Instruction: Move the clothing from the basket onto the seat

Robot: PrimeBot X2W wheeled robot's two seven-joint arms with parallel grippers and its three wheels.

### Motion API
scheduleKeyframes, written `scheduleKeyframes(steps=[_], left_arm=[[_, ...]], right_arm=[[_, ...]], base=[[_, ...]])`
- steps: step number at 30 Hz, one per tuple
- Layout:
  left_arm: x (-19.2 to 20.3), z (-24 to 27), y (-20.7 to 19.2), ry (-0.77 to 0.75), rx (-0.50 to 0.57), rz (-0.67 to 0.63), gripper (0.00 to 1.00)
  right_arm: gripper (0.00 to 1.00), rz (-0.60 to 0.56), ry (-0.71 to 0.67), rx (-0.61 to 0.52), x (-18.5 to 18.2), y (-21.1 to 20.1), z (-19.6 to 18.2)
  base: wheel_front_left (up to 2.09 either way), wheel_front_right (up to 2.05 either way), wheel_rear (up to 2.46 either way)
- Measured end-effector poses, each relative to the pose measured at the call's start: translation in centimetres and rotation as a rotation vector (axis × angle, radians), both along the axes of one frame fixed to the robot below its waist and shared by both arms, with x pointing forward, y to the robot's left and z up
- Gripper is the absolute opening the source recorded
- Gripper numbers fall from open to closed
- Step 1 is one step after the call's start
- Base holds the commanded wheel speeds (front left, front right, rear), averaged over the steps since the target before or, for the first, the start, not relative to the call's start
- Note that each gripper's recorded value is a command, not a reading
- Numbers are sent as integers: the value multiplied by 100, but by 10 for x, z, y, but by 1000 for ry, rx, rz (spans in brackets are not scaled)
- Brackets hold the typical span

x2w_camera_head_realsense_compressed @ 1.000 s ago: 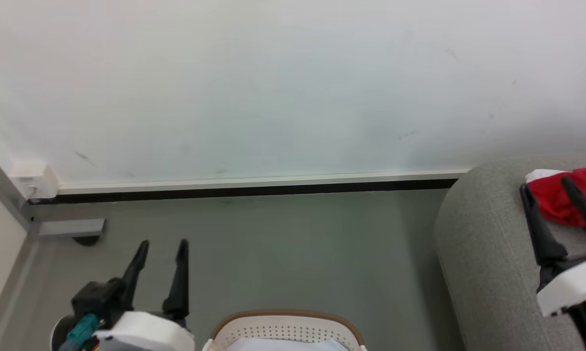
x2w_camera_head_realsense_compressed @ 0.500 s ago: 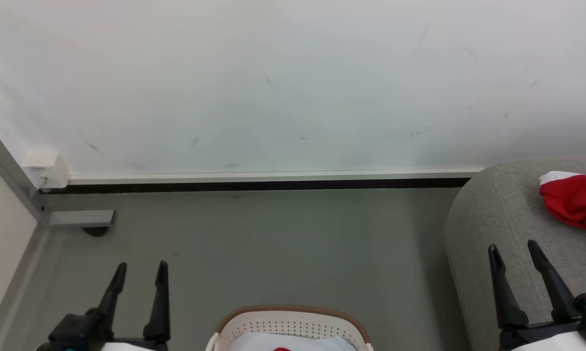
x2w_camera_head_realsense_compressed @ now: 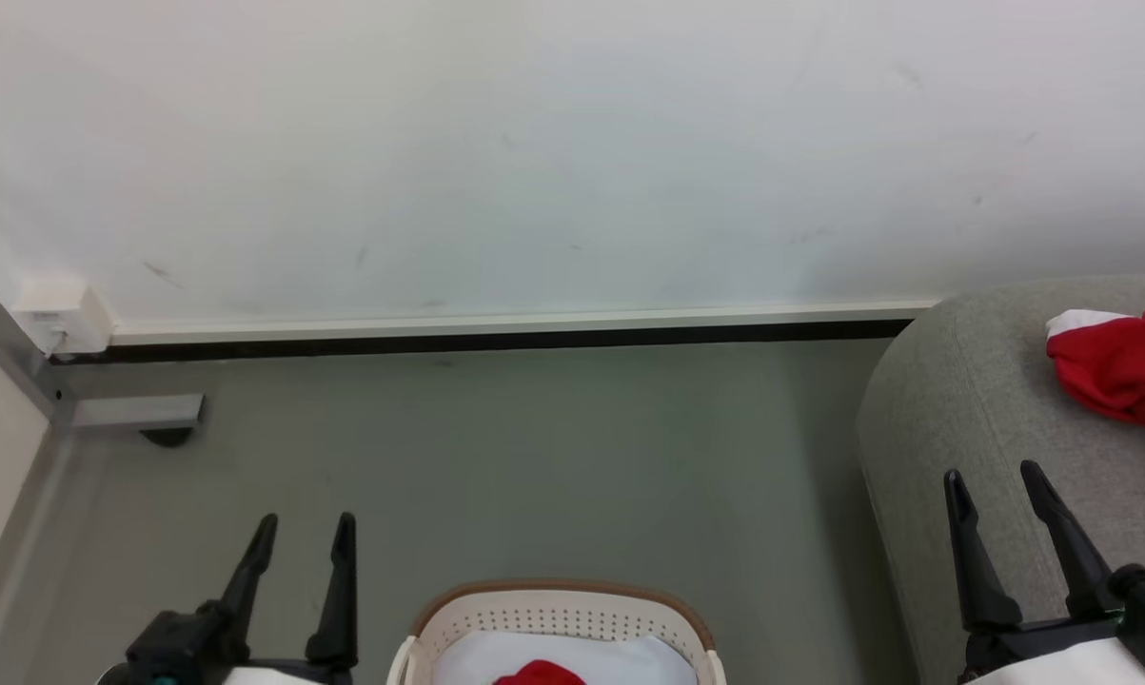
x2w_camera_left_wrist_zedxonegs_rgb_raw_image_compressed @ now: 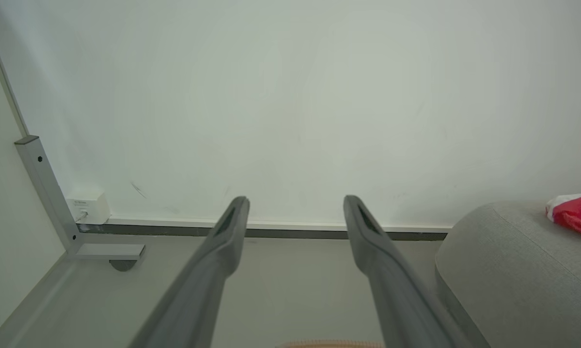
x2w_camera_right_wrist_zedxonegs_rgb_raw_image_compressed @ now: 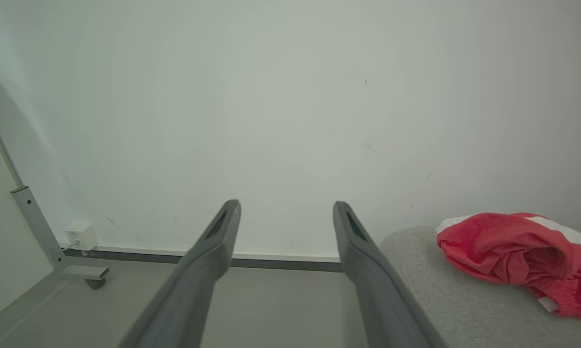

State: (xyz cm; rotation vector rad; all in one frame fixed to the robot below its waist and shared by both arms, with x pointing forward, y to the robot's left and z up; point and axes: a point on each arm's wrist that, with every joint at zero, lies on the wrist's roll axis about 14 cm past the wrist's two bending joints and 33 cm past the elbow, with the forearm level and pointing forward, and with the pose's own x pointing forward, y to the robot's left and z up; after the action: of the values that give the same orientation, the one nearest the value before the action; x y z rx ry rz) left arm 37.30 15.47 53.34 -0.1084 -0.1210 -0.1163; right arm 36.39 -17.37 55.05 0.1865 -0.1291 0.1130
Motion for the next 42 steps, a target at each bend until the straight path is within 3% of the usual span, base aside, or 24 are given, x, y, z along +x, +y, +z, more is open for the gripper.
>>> scheduleKeyframes(steps=[9, 15, 26, 36, 42], left_arm=[[37, -36, -60, 108, 53, -250, 100], [52, -112, -93, 358, 108, -402, 100], [32, -248, -141, 844, 241, -671, 100], [1, -349, -138, 1250, 333, -753, 100], [-24, -389, -142, 1413, 362, -824, 100]], right_arm=[[100, -3, -2, -29, 36, -2, -1], [100, -47, -10, -31, 61, -16, -13], [100, -124, 9, -59, 92, -42, -37], [100, -171, 46, -102, 115, -61, -69], [100, -166, 104, -122, 123, -62, -99]], base=[[0, 0, 0], [0, 0, 0], [0, 0, 0], [0, 0, 0], [0, 0, 0]])
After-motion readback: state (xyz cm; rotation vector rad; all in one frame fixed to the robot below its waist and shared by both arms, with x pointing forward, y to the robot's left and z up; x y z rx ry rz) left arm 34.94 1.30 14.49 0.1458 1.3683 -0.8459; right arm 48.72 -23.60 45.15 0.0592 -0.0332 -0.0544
